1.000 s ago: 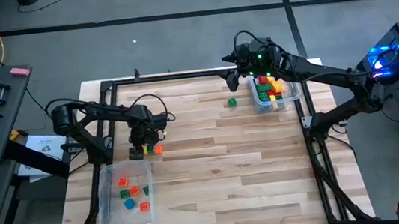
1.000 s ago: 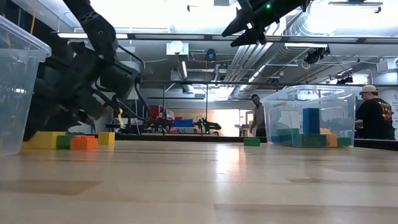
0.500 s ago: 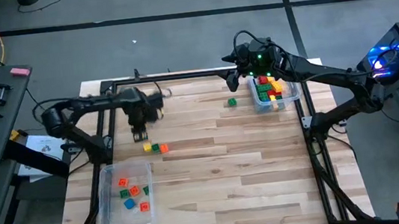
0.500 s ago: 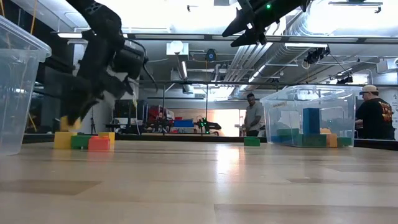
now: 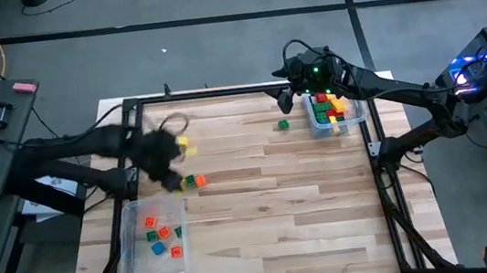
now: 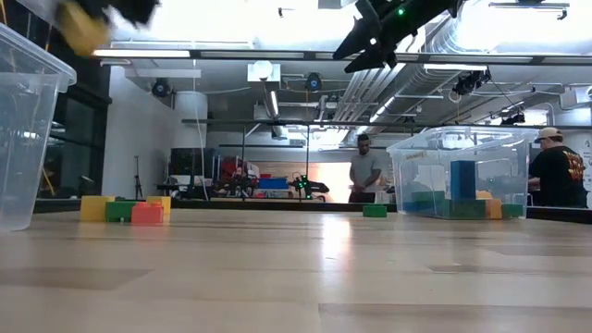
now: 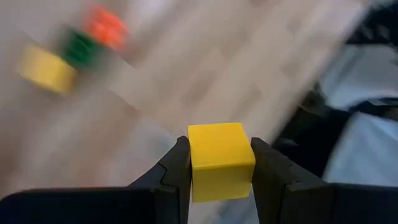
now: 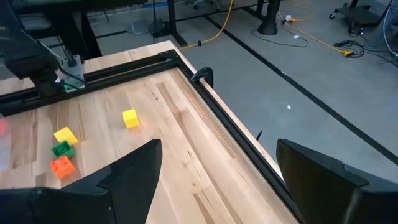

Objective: Sort blocks by size
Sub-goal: Put the left small yellow block into the left transparent bin, then put the top left small yellow block into the left transparent bin

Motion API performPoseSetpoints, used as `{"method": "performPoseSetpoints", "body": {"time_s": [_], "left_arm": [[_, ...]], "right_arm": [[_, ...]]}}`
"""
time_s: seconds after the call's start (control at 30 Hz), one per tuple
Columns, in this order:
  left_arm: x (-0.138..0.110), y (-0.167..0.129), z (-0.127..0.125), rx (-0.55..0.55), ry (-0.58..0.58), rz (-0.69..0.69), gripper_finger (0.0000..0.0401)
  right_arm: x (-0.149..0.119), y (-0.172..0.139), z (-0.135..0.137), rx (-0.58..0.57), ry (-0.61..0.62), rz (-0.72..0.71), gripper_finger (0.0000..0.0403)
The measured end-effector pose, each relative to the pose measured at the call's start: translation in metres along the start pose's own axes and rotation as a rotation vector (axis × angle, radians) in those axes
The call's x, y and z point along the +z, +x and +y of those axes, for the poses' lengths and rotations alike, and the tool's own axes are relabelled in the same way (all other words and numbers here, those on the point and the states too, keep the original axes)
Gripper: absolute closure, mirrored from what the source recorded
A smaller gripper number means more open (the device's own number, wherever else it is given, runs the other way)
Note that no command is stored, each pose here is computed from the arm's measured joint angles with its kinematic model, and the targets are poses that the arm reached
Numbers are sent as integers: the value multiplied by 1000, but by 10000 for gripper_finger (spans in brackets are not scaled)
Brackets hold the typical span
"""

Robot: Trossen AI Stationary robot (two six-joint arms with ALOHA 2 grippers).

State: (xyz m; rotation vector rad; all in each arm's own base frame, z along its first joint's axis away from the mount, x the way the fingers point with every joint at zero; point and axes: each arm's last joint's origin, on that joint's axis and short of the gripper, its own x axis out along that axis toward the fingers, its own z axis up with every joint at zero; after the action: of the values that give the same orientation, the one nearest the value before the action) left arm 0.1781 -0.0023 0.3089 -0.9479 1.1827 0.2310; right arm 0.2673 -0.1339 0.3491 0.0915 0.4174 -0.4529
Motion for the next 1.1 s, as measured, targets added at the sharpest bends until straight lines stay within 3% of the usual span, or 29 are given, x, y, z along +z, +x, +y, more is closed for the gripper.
{"method": "performPoseSetpoints", "body": {"time_s": [0.2,0.4,0.5,0.63,0.73,0.93,1.1], "left_arm": [[-62,-13,-47,-59,-36,40,309],[-95,20,-53,95,-107,193,305],[-93,29,-49,139,-131,235,242],[-78,25,-45,99,-120,250,139],[-57,12,-41,37,-112,181,93],[1,-15,-12,24,-197,-104,79],[64,-24,44,257,-290,-292,91]], "right_arm": [[0,0,-1,-2,-18,-1,92],[1,0,-2,-6,-24,-7,92],[1,0,-2,-6,-24,-8,92],[1,0,-2,-6,-24,-7,92],[1,0,-2,-6,-24,-7,92],[1,0,-2,-6,-14,-7,92],[1,0,-2,-6,13,-7,92]]}}
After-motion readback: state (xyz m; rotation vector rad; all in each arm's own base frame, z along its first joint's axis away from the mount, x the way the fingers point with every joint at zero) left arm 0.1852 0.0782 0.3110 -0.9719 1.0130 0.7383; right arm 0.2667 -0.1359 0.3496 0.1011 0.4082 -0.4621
